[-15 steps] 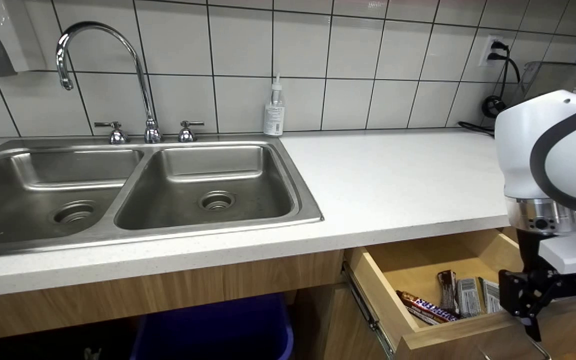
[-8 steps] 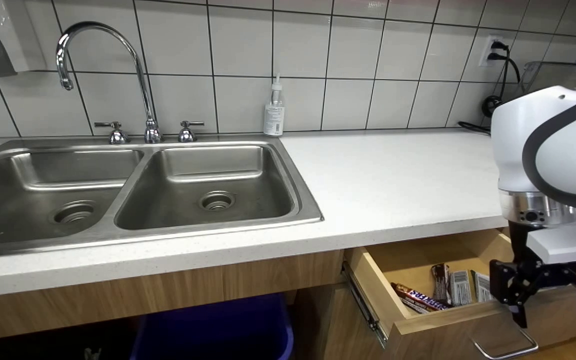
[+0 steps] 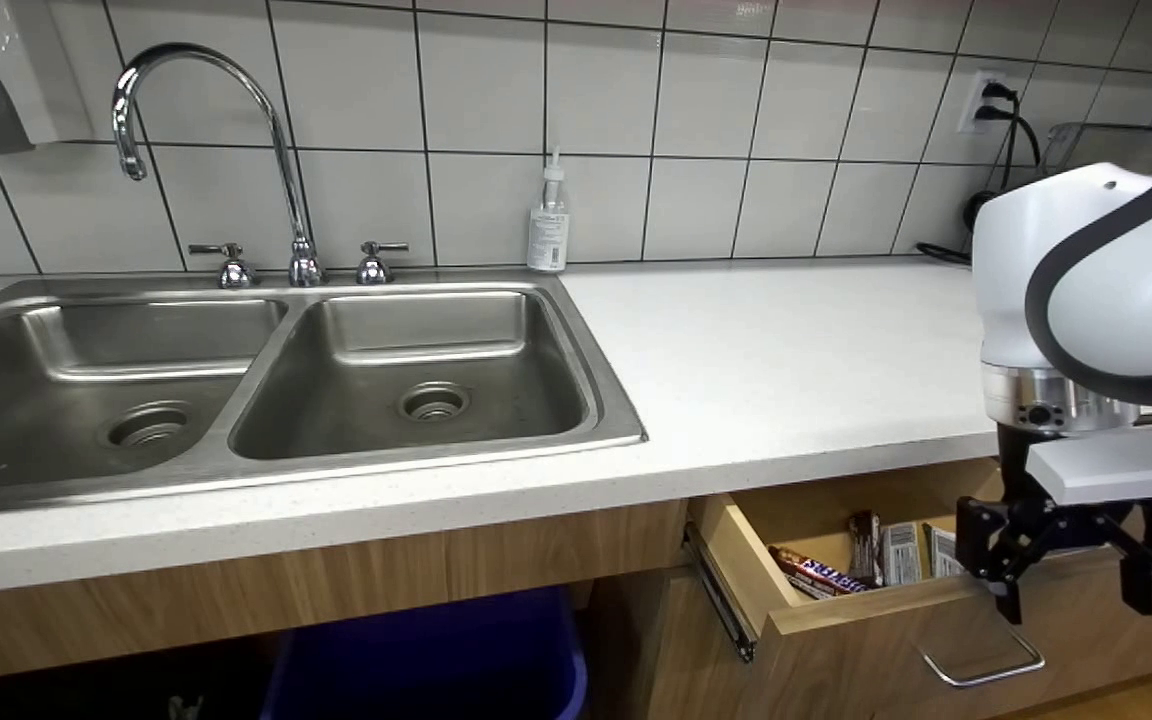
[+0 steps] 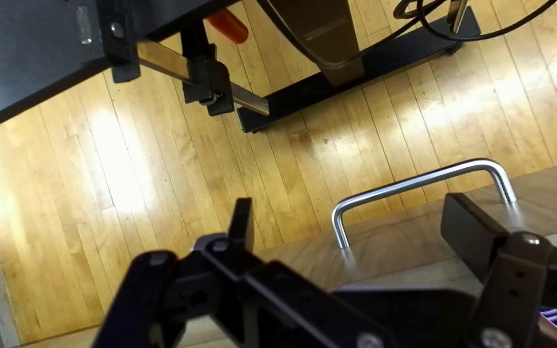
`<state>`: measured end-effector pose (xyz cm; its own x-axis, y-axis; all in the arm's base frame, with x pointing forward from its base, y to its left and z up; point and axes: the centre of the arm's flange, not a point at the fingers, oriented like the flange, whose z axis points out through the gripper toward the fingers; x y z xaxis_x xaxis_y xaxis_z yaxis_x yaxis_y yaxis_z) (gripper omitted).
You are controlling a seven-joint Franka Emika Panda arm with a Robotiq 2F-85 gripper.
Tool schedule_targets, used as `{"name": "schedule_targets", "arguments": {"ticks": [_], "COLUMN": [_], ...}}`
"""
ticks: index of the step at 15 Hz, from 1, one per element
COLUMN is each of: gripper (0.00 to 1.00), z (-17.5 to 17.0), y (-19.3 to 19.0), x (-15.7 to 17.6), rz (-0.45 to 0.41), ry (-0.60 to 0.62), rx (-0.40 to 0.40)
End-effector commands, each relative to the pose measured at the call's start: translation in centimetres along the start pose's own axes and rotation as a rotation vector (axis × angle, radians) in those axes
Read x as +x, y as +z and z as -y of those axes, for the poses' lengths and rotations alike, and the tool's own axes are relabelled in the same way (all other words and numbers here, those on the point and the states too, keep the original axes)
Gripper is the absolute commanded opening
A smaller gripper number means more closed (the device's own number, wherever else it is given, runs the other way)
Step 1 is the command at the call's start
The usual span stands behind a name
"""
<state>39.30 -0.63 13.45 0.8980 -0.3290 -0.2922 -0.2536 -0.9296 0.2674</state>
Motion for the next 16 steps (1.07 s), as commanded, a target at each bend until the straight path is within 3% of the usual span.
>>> {"name": "schedule_targets", "arguments": {"ticks": [1, 16], "gripper": [1.0, 1.0], "z": [0.7, 2.3], "y": [-0.7, -2.6], "x": [1.8, 4.9], "rz": [-0.053, -0.117], "ry": [0.029, 0.064], "rx": [0.004, 0.037]}}
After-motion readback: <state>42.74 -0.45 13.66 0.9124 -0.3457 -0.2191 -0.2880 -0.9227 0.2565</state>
